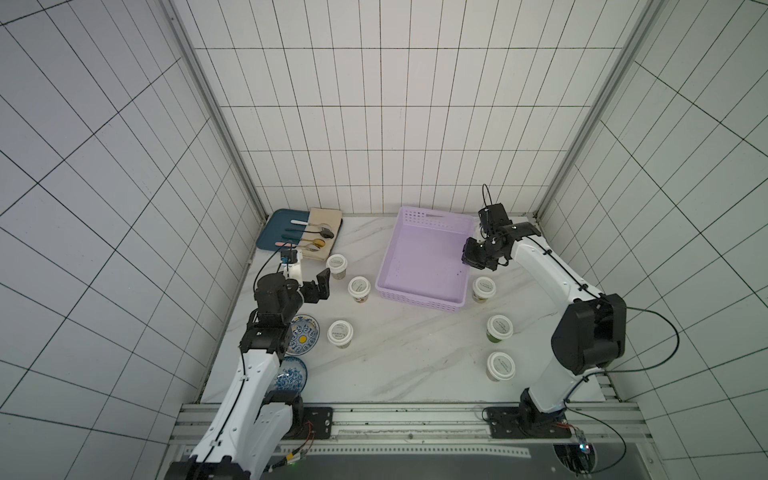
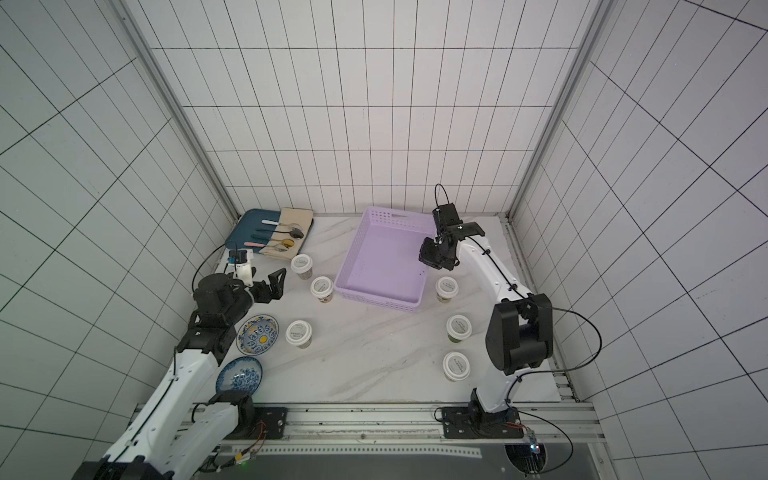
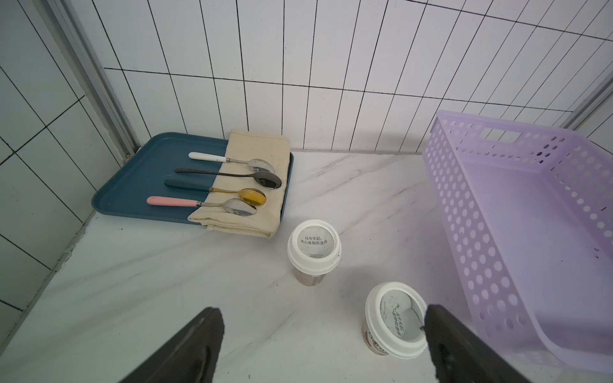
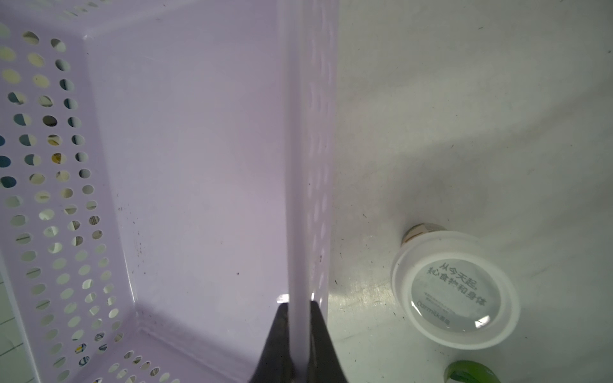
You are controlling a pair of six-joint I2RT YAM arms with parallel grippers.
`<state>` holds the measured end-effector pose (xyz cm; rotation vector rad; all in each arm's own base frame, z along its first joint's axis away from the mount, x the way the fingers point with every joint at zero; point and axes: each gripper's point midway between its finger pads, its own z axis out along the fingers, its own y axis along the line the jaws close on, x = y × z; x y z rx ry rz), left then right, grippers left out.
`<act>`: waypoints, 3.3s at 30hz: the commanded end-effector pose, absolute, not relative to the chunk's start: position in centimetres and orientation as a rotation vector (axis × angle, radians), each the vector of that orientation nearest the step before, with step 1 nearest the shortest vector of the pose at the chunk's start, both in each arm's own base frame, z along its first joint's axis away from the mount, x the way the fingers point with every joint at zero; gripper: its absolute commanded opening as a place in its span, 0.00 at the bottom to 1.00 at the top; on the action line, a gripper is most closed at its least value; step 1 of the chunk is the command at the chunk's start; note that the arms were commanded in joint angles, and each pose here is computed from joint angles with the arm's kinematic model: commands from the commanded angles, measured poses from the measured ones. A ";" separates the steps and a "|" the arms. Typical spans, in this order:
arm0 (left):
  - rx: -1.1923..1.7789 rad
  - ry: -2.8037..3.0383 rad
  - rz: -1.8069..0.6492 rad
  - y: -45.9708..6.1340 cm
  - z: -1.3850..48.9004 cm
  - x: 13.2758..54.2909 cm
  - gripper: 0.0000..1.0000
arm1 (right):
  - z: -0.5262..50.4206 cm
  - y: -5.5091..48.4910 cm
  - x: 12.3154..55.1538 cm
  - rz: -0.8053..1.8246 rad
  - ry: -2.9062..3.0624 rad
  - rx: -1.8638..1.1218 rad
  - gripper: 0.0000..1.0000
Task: Put the yogurt in the basket
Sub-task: Place the basket at the center of the board, then pick up the yogurt from the center of the board.
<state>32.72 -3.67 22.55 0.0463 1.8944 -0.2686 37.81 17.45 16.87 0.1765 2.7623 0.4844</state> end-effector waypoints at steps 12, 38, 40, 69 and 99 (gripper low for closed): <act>0.015 1.907 -0.283 -3.3 24.1 32.8 0.98 | 13.6 19.3 34.0 0.449 2.868 -0.147 0.00; 0.199 1.976 -0.431 -6.7 23.2 31.9 0.98 | 9.5 19.8 33.0 0.428 2.905 -0.220 0.28; 0.212 1.972 -0.472 -7.3 23.4 31.8 0.98 | 10.4 19.8 33.0 0.434 2.885 -0.235 0.32; 0.251 2.323 -0.688 -12.7 16.5 32.9 0.98 | 25.6 6.8 28.7 0.177 2.437 -0.034 0.77; -0.019 2.521 -0.779 -13.6 10.4 36.7 0.98 | 24.7 3.0 25.4 -0.116 1.979 -0.079 0.99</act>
